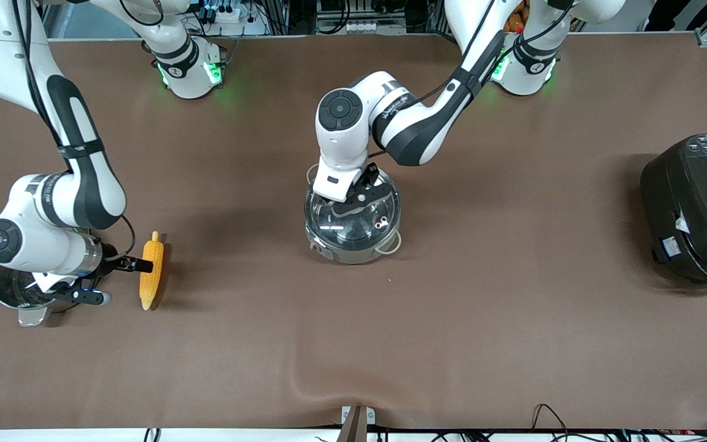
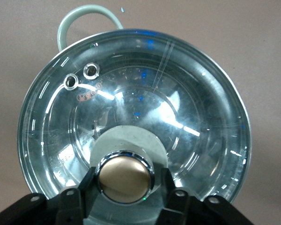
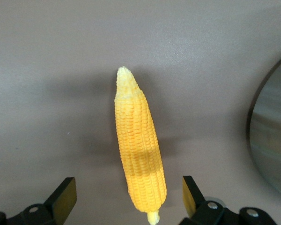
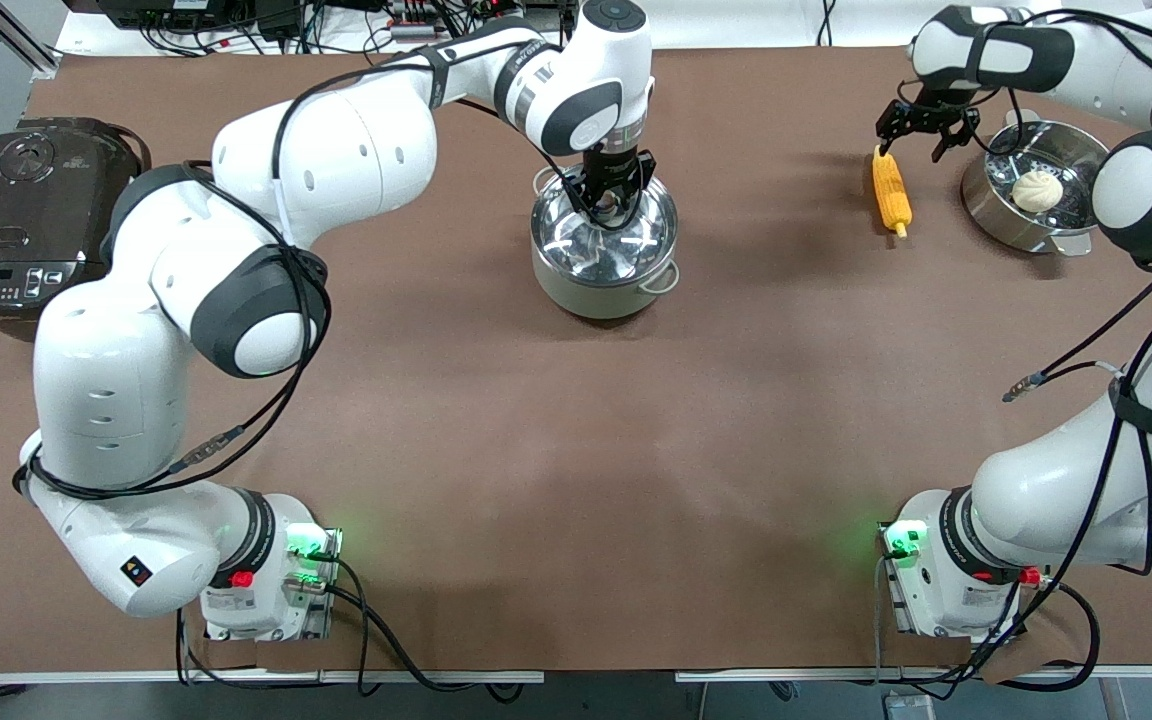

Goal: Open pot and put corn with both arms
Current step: 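Lift the glass lid aside with the left gripper while the right gripper grasps the corn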

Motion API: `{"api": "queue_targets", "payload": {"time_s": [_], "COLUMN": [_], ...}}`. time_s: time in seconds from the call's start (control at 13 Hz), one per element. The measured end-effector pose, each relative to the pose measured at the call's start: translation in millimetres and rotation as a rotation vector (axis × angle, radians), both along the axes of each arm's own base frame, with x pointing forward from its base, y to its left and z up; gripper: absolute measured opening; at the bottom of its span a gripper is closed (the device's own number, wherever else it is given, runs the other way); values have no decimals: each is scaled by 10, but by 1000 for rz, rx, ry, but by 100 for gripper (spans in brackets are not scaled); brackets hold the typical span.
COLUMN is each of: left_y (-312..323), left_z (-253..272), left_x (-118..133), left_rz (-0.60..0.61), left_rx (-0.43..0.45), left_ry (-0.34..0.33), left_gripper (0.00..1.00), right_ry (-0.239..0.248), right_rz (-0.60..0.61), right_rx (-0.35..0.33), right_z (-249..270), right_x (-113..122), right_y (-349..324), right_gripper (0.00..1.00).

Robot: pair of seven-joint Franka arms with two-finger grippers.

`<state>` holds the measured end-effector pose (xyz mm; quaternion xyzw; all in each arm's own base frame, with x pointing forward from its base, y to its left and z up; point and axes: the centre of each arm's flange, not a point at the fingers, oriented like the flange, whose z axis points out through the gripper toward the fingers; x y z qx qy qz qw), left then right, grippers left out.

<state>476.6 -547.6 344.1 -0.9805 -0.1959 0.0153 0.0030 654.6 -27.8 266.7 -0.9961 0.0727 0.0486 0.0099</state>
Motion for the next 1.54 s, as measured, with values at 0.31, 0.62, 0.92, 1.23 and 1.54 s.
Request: {"api": "queue_targets", "payload": {"time_s": [0.31,0.62,0.92,1.23,1.54], "left_y": [2,54,585,1817,3005], "left_z": [2,138,1028,1731,1147], "left_x": [2,57,342,754,1242], "left_rz": [0,11,14,-145,-192], "left_rx": [1,1,-4,41,55], "left_ry": [0,-1,-30,19,97], "left_gripper": [50,50,50,50,50], "right_ry": [-55,-70,-90,-118,-146], "right_rz": [27,63,82,107,116], "right_rx": [-26,-53,-63,-73,-69], "right_z": [-349,-570,-743,-904,-938], "right_x": [-127,-162,-187,-264,-306], "right_y": [8,10,16,29,73], "right_gripper": [100,100,100,91,46]}}
